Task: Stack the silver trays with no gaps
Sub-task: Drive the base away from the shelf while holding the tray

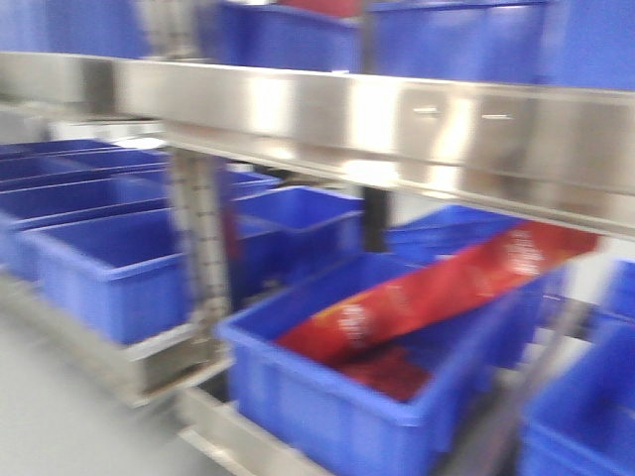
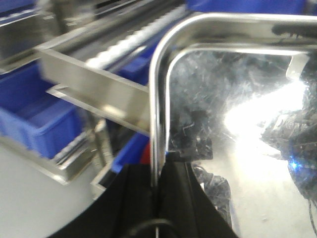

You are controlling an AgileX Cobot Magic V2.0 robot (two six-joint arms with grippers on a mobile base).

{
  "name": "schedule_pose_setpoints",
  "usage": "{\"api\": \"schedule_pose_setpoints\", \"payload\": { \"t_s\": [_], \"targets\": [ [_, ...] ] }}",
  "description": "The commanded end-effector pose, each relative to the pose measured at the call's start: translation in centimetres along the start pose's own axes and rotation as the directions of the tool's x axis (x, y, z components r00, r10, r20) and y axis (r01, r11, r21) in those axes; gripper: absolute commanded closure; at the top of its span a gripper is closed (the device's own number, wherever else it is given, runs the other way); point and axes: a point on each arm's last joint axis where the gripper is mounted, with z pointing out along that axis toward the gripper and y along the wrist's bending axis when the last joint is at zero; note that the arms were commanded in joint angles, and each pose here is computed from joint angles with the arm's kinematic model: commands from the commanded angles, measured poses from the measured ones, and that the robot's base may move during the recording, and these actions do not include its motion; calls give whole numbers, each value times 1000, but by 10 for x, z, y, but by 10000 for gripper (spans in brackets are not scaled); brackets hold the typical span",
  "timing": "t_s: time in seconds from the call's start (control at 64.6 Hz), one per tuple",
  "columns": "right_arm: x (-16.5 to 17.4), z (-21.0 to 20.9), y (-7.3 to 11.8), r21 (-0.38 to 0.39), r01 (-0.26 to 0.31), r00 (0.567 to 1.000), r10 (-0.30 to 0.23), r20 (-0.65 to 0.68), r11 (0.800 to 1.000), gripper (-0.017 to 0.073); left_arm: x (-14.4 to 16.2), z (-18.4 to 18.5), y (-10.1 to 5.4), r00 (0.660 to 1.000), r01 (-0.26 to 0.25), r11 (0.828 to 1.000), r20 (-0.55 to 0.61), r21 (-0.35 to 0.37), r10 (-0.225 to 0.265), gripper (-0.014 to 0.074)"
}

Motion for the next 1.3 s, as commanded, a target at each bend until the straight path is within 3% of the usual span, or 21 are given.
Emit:
{"api": "schedule_pose_setpoints", "payload": {
  "t_s": [0.0,1.285],
  "targets": [
    [-10,-6,14,-152,9,994,7,106,988,636,-6,-5,-13,998,3,992,54,123,-10,610],
    [-10,-6,14,-152,9,994,7,106,988,636,-6,-5,-13,998,3,992,54,123,-10,610]
  ]
}}
